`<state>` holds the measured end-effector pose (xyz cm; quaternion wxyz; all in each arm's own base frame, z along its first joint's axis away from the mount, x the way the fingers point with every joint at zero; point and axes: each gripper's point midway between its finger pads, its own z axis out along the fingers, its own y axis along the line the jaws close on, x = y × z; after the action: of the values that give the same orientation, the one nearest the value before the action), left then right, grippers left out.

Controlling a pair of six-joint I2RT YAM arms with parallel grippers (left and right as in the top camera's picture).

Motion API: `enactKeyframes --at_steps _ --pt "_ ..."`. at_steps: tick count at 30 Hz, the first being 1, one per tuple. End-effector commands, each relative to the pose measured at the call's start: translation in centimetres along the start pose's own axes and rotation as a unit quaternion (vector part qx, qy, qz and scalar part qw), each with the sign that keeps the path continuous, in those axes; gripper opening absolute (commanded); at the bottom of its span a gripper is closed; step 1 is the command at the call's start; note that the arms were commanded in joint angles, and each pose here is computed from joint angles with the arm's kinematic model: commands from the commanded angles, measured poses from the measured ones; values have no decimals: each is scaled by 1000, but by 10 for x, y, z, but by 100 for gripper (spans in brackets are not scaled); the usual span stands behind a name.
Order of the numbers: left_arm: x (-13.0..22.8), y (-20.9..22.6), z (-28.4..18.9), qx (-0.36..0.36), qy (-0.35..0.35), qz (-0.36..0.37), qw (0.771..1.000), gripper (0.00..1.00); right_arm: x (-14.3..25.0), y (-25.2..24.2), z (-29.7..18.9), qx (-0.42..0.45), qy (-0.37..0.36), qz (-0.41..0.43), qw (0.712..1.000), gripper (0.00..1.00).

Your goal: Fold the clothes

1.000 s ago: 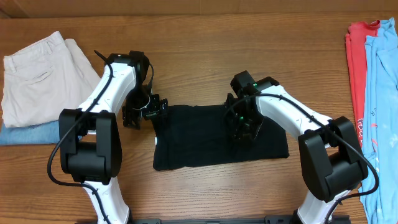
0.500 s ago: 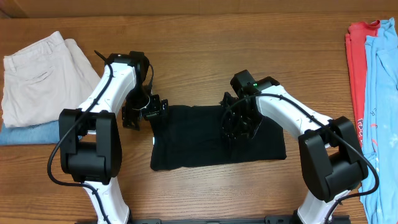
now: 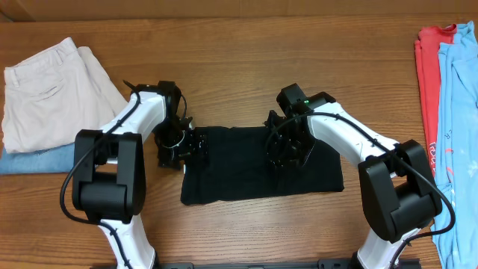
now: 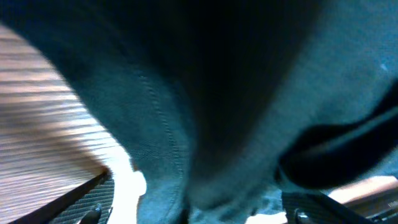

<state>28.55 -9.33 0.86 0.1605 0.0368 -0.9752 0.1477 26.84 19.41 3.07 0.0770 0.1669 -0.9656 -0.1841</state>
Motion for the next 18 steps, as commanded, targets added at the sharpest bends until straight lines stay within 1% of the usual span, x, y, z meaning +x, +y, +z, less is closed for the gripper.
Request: enactKeyframes --at_steps 1,2,3,4,6,7,8,11,14,18 --pt "7 -14 12 35 -1 37 999 80 -11 7 -15 -5 -31 -14 999 47" --pt "7 -15 14 35 -2 40 999 75 -11 7 -15 -5 -31 -14 999 47" --pt "7 -15 16 34 -3 42 999 68 -11 7 -15 -5 -31 -14 999 47" --pt "7 -15 18 34 -3 44 998 58 -11 7 -15 -5 -31 -14 999 47" --pt "6 -16 18 33 -6 46 998 42 -11 7 -15 -5 -31 -14 999 47" --pt "4 -16 18 33 -8 45 998 36 -11 7 -15 -5 -31 -14 999 47" --pt "3 -16 18 32 -11 45 998 27 -11 7 -15 -5 -31 -14 999 47" --pt "-1 -2 18 -4 -19 28 999 4 -11 7 -15 -5 -31 -14 999 47" --pt "-1 17 11 -49 -21 15 998 4 -12 6 -16 -1 -33 -15 999 47" --pt "-8 43 -15 -100 -36 -15 994 4 -24 8 -28 8 -51 -21 998 48"
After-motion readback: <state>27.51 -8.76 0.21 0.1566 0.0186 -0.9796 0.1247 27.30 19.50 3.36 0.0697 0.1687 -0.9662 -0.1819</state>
